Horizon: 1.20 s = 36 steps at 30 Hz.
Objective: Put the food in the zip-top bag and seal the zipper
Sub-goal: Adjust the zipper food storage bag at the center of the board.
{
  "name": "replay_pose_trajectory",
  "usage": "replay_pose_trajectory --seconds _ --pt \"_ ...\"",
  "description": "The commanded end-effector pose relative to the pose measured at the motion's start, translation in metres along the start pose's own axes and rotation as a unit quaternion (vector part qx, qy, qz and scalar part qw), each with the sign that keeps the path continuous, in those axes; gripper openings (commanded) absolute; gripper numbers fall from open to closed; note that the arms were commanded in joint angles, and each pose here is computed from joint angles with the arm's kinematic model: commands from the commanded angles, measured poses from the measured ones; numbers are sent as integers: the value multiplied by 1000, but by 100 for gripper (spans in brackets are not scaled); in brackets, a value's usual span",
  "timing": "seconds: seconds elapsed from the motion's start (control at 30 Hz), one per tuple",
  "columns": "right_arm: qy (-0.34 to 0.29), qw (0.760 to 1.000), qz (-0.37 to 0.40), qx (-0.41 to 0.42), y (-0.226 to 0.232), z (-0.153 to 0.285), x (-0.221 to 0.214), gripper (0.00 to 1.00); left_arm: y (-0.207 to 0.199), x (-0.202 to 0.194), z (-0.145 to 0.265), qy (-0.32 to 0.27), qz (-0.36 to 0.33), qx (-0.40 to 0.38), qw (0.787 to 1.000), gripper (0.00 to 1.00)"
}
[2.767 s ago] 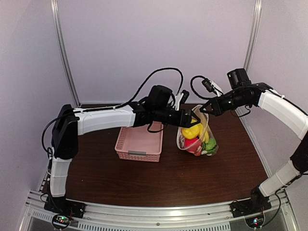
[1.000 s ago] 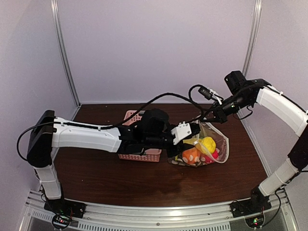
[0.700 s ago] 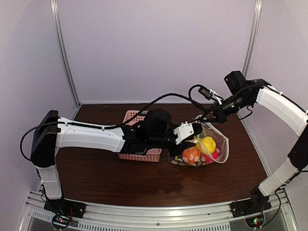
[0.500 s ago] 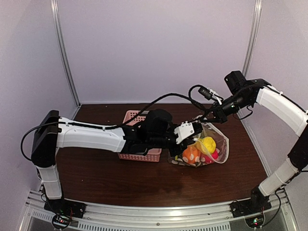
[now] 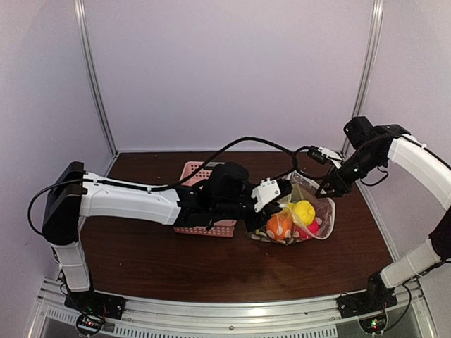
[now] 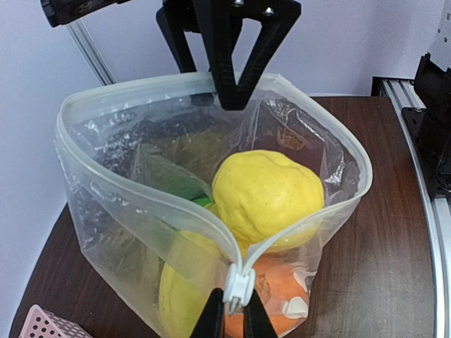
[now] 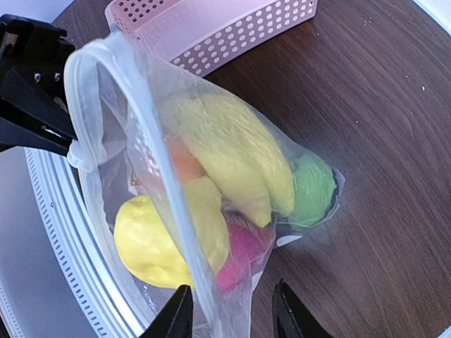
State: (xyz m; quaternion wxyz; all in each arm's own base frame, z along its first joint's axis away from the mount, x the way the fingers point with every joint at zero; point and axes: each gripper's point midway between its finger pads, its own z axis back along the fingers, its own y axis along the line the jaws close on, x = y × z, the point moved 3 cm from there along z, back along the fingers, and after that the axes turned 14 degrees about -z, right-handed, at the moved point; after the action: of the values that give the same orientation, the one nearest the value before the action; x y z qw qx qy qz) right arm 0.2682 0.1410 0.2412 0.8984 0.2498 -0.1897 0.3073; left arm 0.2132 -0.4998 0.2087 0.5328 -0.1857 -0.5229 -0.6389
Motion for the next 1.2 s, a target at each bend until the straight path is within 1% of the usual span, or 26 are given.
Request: replay_pose_trajectory --seconds 0.0,0.13,0.33,0.43,0.53,0.67,0.73,0.83,0.93,0.97,1.03,1.17 --pt "13 998 10 -56 -9 6 -14 39 10 18 10 -31 15 21 999 4" --pt "26 997 2 -76 -16 3 -21 35 12 21 14 -31 17 25 999 4" --pt "44 993 -16 -107 -27 -2 -31 18 17 26 23 -35 15 34 999 3" --pt "40 992 -18 -121 -29 4 -27 0 18 28 27 -37 15 33 999 3" --pt "41 987 -17 -156 -32 22 -22 0 18 31 33 -28 13 25 999 3" --pt "32 975 -4 -219 -39 55 -18 0 19 28 52 -8 4 26 1000 1" --pt "34 971 -1 -237 -43 61 -21 0 21 28 61 -11 6 32 999 0" --pt "52 976 8 -211 -37 54 -31 0 24 29 65 -26 17 36 999 0" --pt "71 982 13 -172 -30 44 -39 0 18 31 58 -43 19 17 999 1" --pt "80 984 14 -160 -27 43 -42 2 14 29 52 -44 21 8 999 1" --pt "88 986 25 -137 -19 45 -43 9 9 31 45 -52 23 -9 998 1" --pt "51 990 67 -110 4 68 -28 26 5 35 39 -64 29 -29 997 0"
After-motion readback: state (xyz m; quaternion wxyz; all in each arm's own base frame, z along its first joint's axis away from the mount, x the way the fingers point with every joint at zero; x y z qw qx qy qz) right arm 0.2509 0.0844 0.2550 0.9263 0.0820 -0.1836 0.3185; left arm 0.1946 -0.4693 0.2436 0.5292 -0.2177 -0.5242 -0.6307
